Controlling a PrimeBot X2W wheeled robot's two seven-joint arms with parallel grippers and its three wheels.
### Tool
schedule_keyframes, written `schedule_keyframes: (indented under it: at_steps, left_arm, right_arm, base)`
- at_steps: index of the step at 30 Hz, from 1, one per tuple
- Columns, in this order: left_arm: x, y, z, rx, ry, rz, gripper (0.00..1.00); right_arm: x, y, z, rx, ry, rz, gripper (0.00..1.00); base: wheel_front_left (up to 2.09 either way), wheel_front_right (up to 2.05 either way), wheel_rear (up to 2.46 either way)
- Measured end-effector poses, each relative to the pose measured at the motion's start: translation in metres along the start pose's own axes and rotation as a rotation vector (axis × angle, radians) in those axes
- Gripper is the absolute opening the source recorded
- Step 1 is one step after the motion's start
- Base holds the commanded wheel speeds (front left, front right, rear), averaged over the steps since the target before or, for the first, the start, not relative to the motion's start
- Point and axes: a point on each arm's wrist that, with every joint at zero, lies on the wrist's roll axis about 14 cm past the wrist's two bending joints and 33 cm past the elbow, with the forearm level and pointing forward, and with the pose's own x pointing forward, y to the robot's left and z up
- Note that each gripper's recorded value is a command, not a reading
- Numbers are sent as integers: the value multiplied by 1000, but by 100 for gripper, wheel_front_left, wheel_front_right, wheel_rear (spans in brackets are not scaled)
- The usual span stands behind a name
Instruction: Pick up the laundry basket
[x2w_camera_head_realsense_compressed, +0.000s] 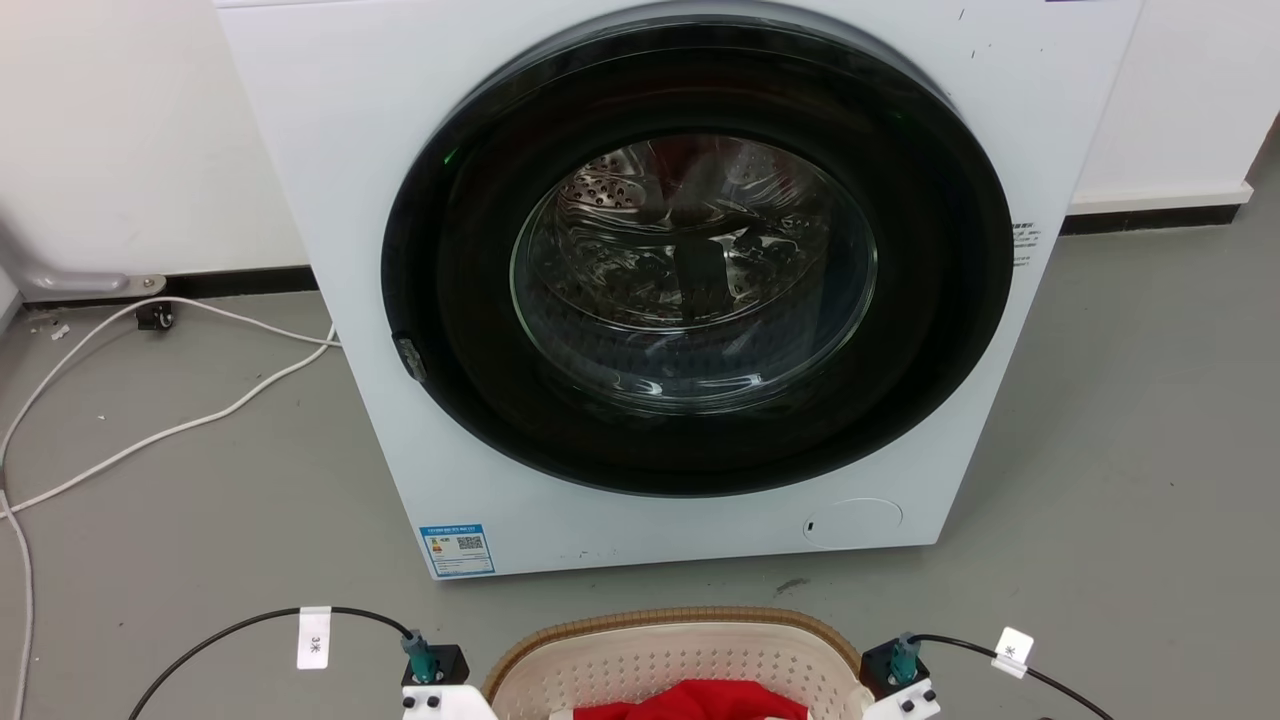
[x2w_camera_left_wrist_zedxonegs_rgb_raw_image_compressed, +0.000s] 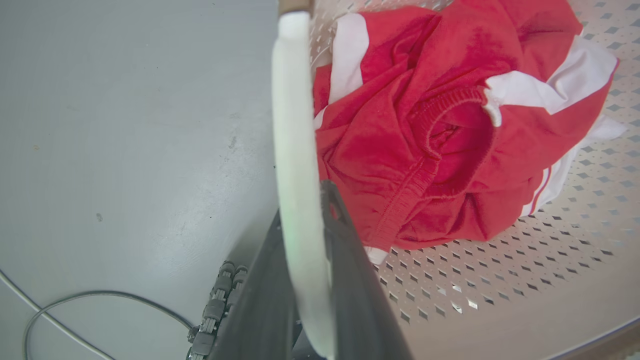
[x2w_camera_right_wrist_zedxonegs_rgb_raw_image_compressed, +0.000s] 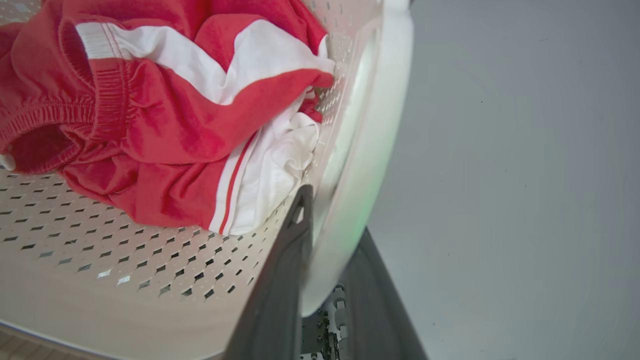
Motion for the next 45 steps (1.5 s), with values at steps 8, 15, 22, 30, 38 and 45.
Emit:
schedule_keyframes:
  at_steps: [8,15,22,30,38,45]
  left_arm:
    - [0,1,0,5,0,2,0]
    - [0,2,-1,-1,1,1,0]
    - [1,2,-2,3,2,1,0]
    - [1,1,-2,3,0,-1,0]
    - [0,1,-2,7,-1,-1,0]
    - [0,1,-1,10,-2,-1,0]
  right_arm:
    - [0,1,-1,3,5,4,0]
    - [1,1,-1,2,8,7,0]
    - [1,1,-1,2,11,8,0]
    - [1,2,-2,4,13,8,0]
    - [0,1,-2,5,14,8,0]
    - [0,2,-3,3,15,9,0]
  base:
    - [0,0,0]
    - [0,0,0]
    - [0,0,0]
    - [0,0,0]
    - [0,0,0]
    - [0,0,0]
